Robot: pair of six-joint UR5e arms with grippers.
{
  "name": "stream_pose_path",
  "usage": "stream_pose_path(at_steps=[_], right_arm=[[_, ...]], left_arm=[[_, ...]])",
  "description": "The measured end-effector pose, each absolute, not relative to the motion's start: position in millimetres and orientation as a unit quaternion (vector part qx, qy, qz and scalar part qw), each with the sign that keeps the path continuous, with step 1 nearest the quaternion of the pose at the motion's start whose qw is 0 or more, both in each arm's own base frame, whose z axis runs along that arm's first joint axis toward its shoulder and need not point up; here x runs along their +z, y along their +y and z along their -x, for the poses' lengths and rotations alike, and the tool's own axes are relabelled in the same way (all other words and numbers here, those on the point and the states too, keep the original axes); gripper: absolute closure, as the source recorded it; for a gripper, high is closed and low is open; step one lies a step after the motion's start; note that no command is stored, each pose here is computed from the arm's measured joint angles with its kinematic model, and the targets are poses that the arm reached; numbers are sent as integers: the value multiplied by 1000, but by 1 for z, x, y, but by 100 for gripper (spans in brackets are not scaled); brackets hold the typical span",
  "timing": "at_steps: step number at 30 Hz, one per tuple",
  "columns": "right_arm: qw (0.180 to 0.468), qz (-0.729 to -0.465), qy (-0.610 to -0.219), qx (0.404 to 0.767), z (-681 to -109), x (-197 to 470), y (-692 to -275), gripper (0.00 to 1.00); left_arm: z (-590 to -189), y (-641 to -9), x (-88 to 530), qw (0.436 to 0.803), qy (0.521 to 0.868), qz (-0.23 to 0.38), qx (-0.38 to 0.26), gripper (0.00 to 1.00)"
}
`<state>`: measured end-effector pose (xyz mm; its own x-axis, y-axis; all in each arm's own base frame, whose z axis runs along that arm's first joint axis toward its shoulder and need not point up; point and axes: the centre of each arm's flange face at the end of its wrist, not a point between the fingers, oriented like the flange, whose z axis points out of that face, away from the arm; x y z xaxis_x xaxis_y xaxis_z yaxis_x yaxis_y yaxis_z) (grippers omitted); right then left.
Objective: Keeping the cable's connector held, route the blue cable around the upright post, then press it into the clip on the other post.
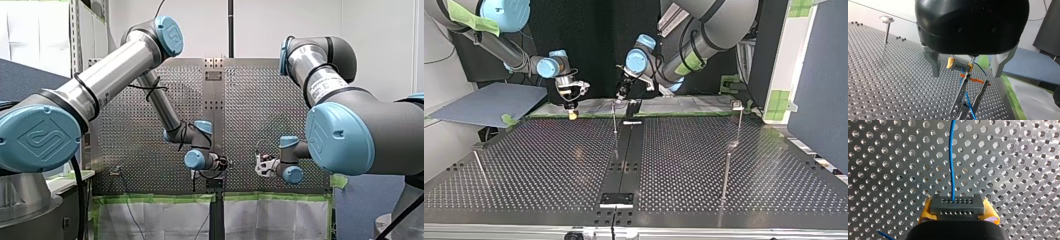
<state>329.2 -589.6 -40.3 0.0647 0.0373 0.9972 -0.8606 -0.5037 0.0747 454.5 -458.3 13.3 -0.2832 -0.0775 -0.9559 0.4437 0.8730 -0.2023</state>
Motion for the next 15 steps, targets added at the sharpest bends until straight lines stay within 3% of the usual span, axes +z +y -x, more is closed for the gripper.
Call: stream_pose_path(at_steps=[15], right_arm=[[374, -627, -329, 599, -329, -41, -590, 100]], left_arm=[[-451, -456, 11, 574, 781, -119, -217, 0]])
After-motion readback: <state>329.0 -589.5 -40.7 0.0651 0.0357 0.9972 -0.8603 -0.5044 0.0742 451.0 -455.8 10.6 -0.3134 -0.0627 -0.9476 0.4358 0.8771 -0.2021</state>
